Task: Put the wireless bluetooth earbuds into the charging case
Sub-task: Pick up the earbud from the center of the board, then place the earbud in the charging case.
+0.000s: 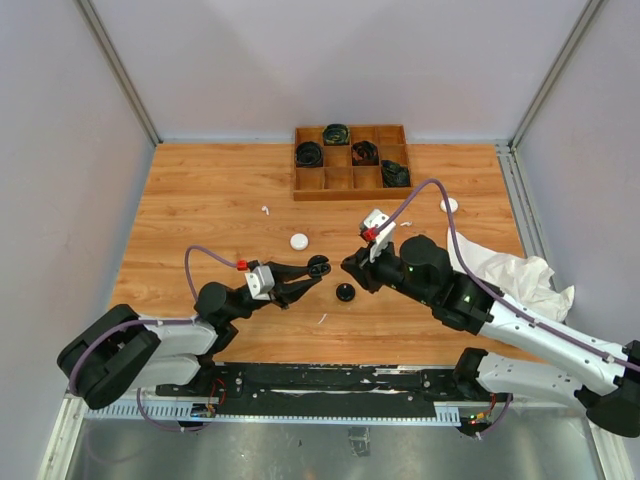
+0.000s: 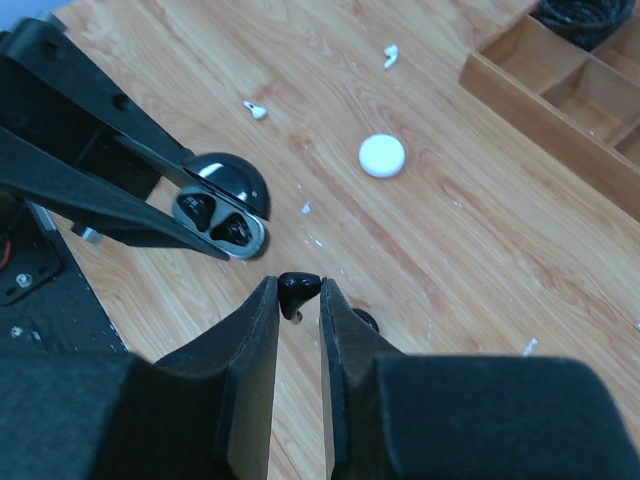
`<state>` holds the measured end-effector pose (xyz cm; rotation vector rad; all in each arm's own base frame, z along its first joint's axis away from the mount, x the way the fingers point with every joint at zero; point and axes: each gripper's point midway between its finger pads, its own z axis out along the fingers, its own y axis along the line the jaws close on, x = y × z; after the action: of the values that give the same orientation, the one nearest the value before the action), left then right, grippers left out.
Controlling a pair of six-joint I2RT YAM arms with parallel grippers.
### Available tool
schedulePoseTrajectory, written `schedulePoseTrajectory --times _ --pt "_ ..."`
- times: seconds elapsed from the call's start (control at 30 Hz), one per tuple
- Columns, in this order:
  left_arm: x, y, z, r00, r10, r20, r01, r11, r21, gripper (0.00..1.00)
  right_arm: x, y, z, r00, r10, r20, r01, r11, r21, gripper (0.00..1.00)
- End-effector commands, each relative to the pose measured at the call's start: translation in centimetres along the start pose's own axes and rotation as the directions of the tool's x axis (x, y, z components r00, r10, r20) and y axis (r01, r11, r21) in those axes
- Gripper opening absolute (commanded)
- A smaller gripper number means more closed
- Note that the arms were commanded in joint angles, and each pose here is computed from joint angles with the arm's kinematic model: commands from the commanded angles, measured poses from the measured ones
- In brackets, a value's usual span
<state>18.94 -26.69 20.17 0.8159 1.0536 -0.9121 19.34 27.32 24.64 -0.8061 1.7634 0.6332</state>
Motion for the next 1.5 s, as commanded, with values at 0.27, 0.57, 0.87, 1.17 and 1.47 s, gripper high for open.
schedulePoseTrajectory --times 0.27,0.57,0.87,1.17,1.47 --pt "-2.9 -0.3 1.1 0.995 0.009 0.098 -0.011 1.000 0.014 0.00 -4.4 3.5 0.9 0.974 0.036 0.222 -0.012 0.994 -0.109 0.15" --pt "-3.3 -0.3 1.2 0.994 -0.004 0.110 0.002 1.000 0.013 0.00 -3.5 4.2 2.1 0.982 0.028 0.187 -0.005 0.992 -0.123 0.16" --pt "-3.4 -0.1 1.2 0.993 -0.020 0.113 0.020 1.000 -0.002 0.00 -2.8 5.0 2.8 0.989 0.018 0.149 0.005 0.989 -0.151 0.16" --pt "-3.7 0.1 1.2 0.991 -0.045 0.122 0.047 0.999 -0.012 0.00 -2.4 5.0 2.9 0.988 0.013 0.152 0.008 0.991 -0.134 0.16" --pt "-3.8 0.0 1.1 0.991 -0.056 0.125 0.057 0.998 -0.011 0.00 -3.1 4.3 2.1 0.977 0.026 0.210 -0.005 0.995 -0.103 0.16"
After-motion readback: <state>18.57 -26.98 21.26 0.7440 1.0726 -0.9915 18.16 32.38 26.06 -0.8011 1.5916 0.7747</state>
